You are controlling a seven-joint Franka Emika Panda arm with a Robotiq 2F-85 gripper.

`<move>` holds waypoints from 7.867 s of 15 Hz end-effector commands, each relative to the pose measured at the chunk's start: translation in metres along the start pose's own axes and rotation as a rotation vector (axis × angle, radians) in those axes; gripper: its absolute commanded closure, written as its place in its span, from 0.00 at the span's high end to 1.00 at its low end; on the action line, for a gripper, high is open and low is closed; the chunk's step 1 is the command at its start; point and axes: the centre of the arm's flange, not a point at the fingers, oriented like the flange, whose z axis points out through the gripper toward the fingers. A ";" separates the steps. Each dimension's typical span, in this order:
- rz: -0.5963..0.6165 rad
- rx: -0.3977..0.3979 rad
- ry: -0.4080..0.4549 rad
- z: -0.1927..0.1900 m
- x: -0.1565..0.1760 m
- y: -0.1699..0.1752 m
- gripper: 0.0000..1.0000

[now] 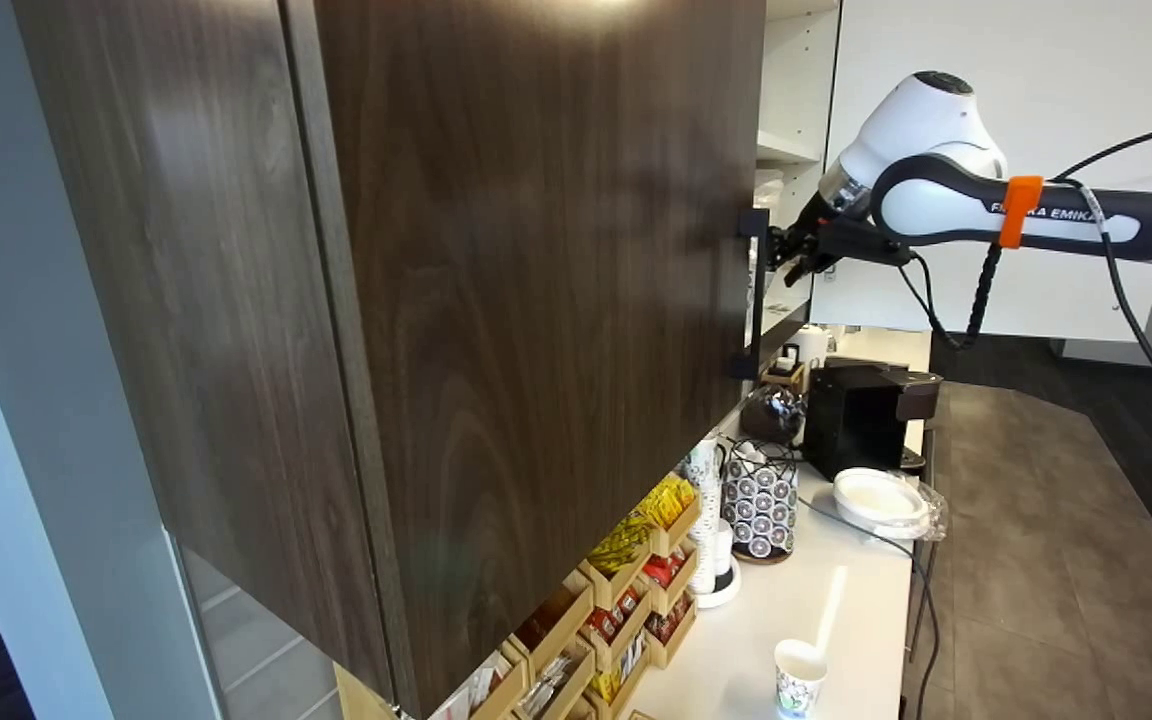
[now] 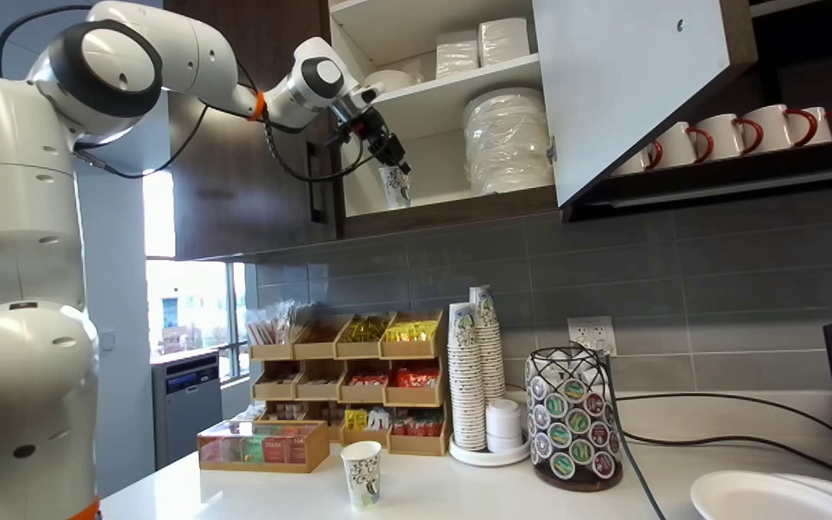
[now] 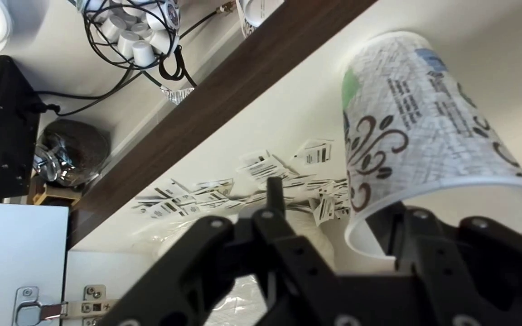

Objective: Remove the coffee cup from the upper cabinet and put it in the coffee cup on the counter then place the two coffee cups in the upper cabinet

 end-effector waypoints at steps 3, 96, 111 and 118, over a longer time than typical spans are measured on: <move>0.054 0.007 0.005 -0.003 0.000 0.007 0.02; -0.372 0.249 -0.259 0.275 -0.409 0.151 0.01; -0.295 0.233 -0.262 0.308 -0.412 0.158 0.01; -0.322 0.221 -0.274 0.320 -0.411 0.151 0.01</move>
